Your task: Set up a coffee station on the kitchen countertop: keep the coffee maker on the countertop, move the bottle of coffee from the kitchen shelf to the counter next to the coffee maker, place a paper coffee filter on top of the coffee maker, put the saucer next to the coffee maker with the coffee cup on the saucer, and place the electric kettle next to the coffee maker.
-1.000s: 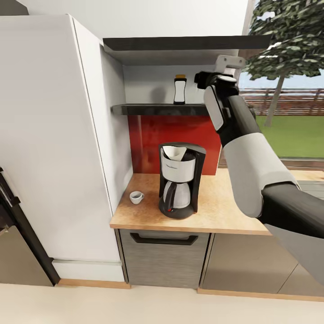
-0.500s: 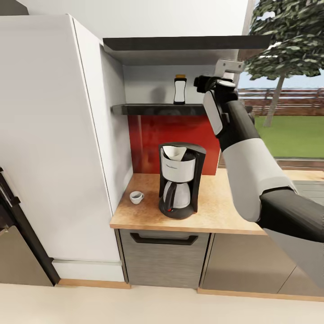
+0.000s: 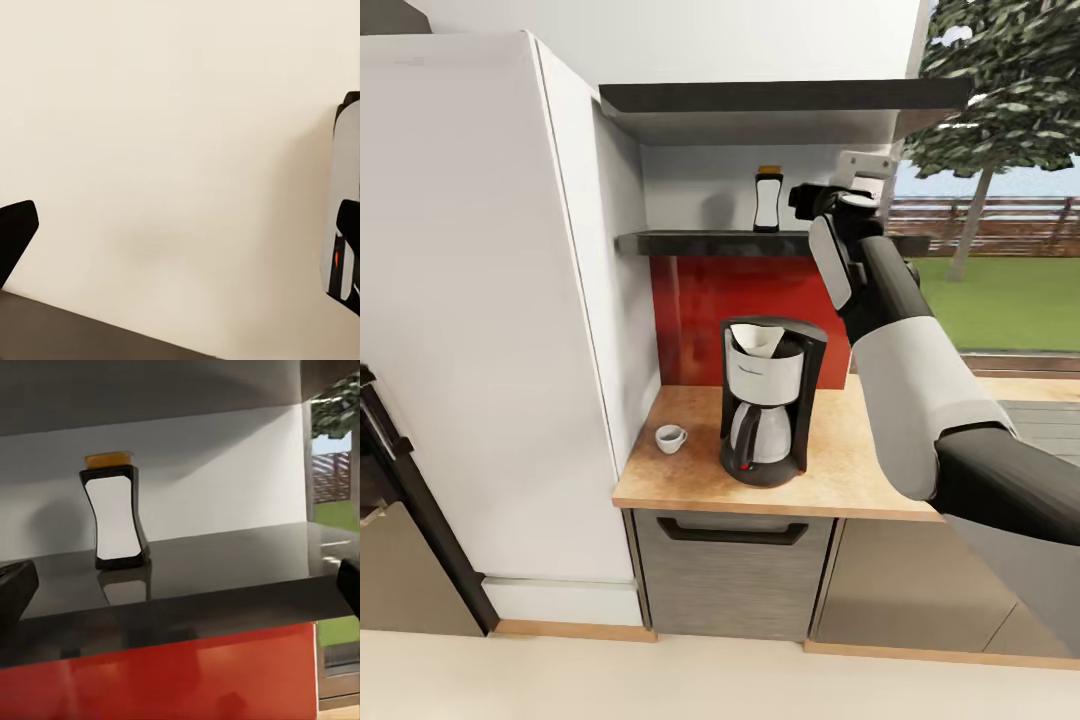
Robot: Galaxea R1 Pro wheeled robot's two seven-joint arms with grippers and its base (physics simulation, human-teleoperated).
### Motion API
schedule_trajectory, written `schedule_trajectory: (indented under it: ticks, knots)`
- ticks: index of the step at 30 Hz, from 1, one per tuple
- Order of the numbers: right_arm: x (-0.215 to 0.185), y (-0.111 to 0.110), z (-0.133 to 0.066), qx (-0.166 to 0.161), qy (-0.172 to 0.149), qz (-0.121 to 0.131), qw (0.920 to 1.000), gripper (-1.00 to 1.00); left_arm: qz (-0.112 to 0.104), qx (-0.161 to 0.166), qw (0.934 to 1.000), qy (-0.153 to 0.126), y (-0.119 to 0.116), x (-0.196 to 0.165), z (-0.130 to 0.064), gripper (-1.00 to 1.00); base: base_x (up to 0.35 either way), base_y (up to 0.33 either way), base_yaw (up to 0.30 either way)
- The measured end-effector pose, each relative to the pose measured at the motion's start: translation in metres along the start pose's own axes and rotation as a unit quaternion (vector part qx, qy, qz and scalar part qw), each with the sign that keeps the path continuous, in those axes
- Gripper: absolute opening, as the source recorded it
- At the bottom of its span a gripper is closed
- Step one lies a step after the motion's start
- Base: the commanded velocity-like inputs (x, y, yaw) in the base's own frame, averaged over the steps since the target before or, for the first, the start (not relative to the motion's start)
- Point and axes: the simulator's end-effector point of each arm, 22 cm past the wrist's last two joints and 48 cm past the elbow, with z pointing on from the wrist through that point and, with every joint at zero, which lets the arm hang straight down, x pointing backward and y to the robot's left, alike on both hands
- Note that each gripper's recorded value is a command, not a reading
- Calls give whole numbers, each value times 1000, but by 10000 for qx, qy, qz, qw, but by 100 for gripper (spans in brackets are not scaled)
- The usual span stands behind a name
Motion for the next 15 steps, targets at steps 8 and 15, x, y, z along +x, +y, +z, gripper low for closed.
schedule_trajectory:
  ticks: [8,15]
  knots:
    - [1,0,0,5,16,-11,10000,100,-21,-14,9997,-238,5,-12,1,100,0,301,0]
    - [1,-1,0,15,14,-21,10000,100,-58,82,9987,-501,-1,-25,0,100,0,308,0]
